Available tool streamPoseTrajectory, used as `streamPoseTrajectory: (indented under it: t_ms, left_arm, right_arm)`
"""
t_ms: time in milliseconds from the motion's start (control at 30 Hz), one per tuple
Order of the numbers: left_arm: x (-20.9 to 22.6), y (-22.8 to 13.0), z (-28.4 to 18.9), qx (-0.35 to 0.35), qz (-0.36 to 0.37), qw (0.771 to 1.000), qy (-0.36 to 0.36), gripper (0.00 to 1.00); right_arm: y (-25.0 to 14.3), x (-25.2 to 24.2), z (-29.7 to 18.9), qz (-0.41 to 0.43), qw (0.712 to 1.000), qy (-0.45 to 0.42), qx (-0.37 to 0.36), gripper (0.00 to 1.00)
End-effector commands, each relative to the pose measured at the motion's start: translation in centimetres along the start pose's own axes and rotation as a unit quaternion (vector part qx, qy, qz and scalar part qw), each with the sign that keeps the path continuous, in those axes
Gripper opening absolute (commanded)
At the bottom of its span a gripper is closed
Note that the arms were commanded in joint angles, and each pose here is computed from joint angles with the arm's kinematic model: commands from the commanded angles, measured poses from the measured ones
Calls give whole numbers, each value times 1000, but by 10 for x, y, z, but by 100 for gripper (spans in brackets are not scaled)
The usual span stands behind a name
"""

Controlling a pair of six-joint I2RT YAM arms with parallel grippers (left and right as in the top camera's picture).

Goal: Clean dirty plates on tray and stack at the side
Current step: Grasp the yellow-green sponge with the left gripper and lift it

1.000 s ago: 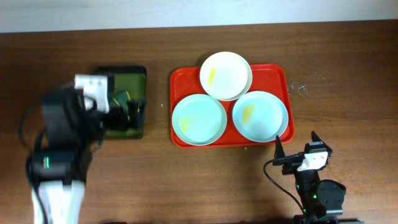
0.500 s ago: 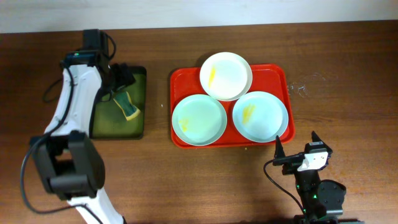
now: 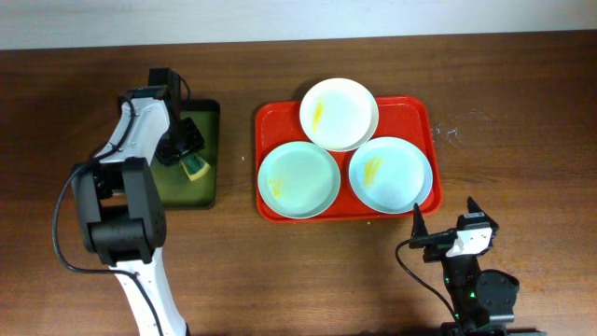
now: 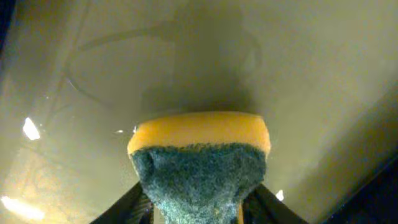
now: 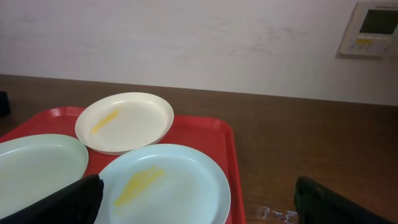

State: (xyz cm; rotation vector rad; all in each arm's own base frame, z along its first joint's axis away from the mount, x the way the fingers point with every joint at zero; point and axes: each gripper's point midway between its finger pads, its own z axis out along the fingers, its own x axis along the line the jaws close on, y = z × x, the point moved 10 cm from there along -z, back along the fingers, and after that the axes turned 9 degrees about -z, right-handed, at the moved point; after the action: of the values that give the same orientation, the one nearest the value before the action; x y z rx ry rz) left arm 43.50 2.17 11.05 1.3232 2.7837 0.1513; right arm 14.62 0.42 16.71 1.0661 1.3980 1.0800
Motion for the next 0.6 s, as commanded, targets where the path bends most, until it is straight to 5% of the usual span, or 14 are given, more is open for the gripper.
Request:
streamPoseTrajectory:
  t_ms: [0,67,100,133,167,367,400,433,500,567]
  left_arm:
    - [-1,4,2,-7,-1,1000,4,15]
    - [-1,4,2,-6,-1,1000,4,2]
    - [-1,3,2,-6,-1,1000,5,13]
    - [-1,2,2,-3,-1,1000,7,66]
    - [0,0,2,8,0,1000,8,100]
    - [9,-19,0,84,2,996,22,99]
    - [9,-21,0,90,1,996,21,94]
    - [8,-21,0,93,1,995,18,75]
    - [8,-21,0,94,1,995,18,9]
    - [8,-21,0,92,1,996,17,0]
  right_arm:
    - [-3,-1,0,5,1000,-5,3,98]
    - [-3,-1,0,5,1000,-5,3,98]
    - [-3,-1,0,5,1000,-5,3,98]
    - [-3,-1,0,5,1000,-5,3,98]
    - [-3,-1,0,5,1000,-5,3,98]
    - [-3,-1,0,5,1000,-5,3,98]
    - [-3,-1,0,5,1000,-5,3,98]
    - [-3,-1,0,5,1000,-5,3,98]
    - [-3,-1,0,5,1000,-5,3,99]
    - [-3,-1,0,5,1000,-5,3,98]
